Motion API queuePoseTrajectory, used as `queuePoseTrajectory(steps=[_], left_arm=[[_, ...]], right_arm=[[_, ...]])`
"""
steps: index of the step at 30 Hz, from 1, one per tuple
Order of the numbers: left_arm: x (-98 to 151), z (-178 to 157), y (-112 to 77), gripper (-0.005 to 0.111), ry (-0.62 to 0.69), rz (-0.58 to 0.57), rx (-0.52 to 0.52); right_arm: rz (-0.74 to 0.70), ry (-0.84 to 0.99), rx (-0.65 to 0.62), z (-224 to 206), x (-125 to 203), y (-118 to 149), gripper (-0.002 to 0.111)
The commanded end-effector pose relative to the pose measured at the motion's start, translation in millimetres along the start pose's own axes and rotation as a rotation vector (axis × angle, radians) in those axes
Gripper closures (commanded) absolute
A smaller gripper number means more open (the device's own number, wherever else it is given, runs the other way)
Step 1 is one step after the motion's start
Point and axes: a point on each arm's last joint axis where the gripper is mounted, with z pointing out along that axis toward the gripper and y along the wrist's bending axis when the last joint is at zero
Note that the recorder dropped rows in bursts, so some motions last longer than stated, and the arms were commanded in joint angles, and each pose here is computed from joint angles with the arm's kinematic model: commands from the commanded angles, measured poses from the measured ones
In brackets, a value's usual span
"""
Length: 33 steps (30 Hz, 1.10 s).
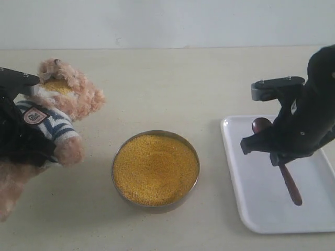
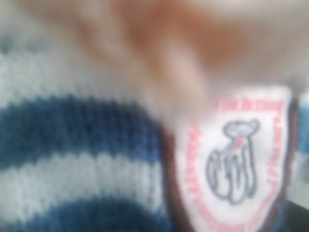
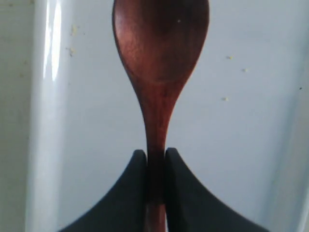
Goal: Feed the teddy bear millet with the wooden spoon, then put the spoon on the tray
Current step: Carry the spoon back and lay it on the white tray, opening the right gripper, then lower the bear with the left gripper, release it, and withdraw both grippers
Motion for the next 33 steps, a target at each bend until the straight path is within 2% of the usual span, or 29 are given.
queuePoseTrajectory(steps=[1, 13, 16, 22, 28, 33], left_arm=[[-3, -2, -1.1, 0.103, -0.026, -0.018, 0.007], [-3, -2, -1.1, 0.103, -0.025, -0.018, 0.007], [-3, -2, -1.1, 0.103, -0.025, -0.018, 0.007], [-3, -2, -1.1, 0.103, -0.025, -0.018, 0.007], [-3, -2, -1.1, 0.103, -0.025, -0.018, 0.007], [-3, -2, -1.1, 0.103, -0.025, -0.018, 0.007]], right_arm=[[-0.013, -0.061, 0.016, 9, 9, -5, 0.109], [0.009, -0.003, 0.038, 28, 12, -6, 0.109], [0.014, -0.007, 0.037, 28, 12, -6, 0.105], [0.021, -0.020, 0.033, 28, 11, -6, 0.084], [0.016, 0.004, 0.051, 25, 9, -7, 0.052], [0.009, 0.055, 0.087, 16, 1, -9, 0.050]])
